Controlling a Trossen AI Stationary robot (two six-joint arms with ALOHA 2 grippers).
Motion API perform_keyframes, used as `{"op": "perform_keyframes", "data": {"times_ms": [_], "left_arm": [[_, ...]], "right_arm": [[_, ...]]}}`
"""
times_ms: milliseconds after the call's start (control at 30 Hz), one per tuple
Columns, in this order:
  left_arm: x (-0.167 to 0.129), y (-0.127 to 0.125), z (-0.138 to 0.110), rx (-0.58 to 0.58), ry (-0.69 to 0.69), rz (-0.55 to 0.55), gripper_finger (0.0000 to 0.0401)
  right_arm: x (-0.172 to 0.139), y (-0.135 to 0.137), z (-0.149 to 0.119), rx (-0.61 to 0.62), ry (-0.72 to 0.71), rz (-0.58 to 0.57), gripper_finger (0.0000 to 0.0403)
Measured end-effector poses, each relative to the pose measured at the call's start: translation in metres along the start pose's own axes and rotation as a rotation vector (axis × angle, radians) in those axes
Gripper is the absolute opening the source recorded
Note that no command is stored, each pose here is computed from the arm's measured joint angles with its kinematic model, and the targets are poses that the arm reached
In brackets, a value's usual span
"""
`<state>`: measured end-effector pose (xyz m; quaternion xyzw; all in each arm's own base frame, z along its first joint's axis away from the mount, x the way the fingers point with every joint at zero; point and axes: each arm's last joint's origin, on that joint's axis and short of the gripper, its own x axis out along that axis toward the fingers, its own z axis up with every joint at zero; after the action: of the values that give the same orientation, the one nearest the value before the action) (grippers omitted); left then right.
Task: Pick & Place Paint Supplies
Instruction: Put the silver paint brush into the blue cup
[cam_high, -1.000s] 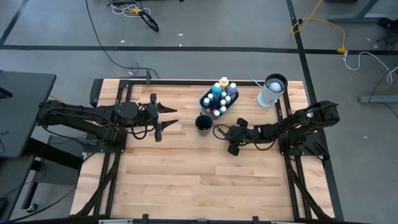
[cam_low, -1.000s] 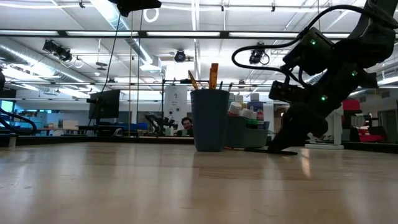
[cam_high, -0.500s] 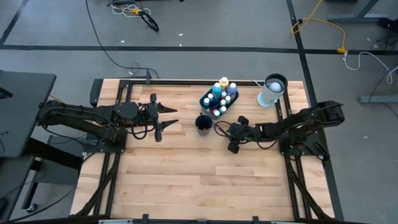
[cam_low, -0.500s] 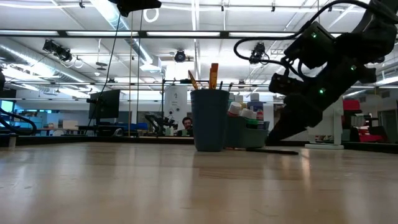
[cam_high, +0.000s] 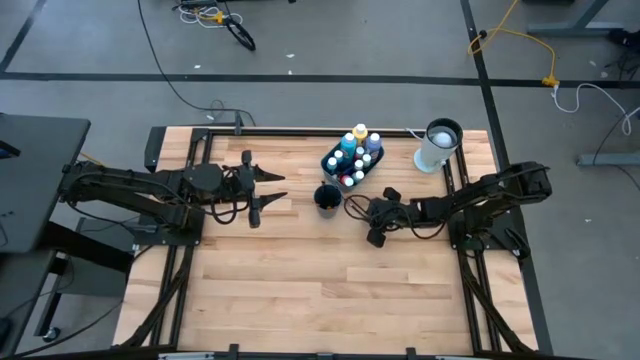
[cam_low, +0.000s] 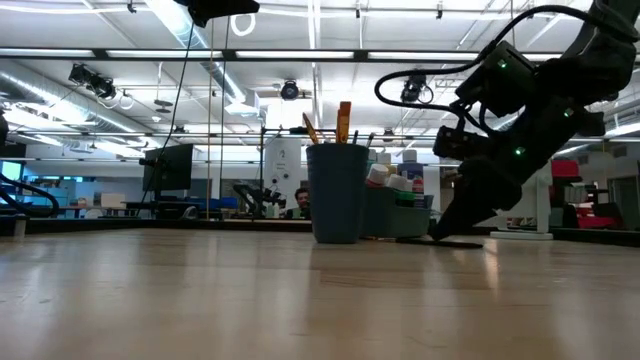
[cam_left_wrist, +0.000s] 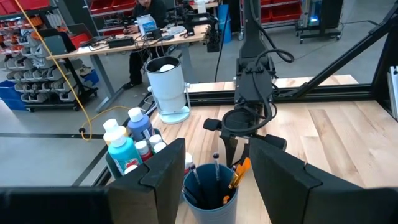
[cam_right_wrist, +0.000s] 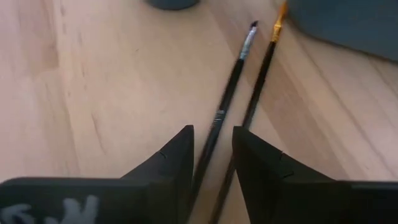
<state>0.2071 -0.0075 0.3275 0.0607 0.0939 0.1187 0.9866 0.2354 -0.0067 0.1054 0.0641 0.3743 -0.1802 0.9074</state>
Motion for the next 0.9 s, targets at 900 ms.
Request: {"op": "perform_keyframes", "data": {"times_ms": [900], "left_arm": [[0.0001,-0.0001,-0.0006,-0.001,0.005,0.000,0.0189]], "right_arm": [[-0.0004,0.0002,-0.0039,0.033,0.042,0.005,0.0109]]}}
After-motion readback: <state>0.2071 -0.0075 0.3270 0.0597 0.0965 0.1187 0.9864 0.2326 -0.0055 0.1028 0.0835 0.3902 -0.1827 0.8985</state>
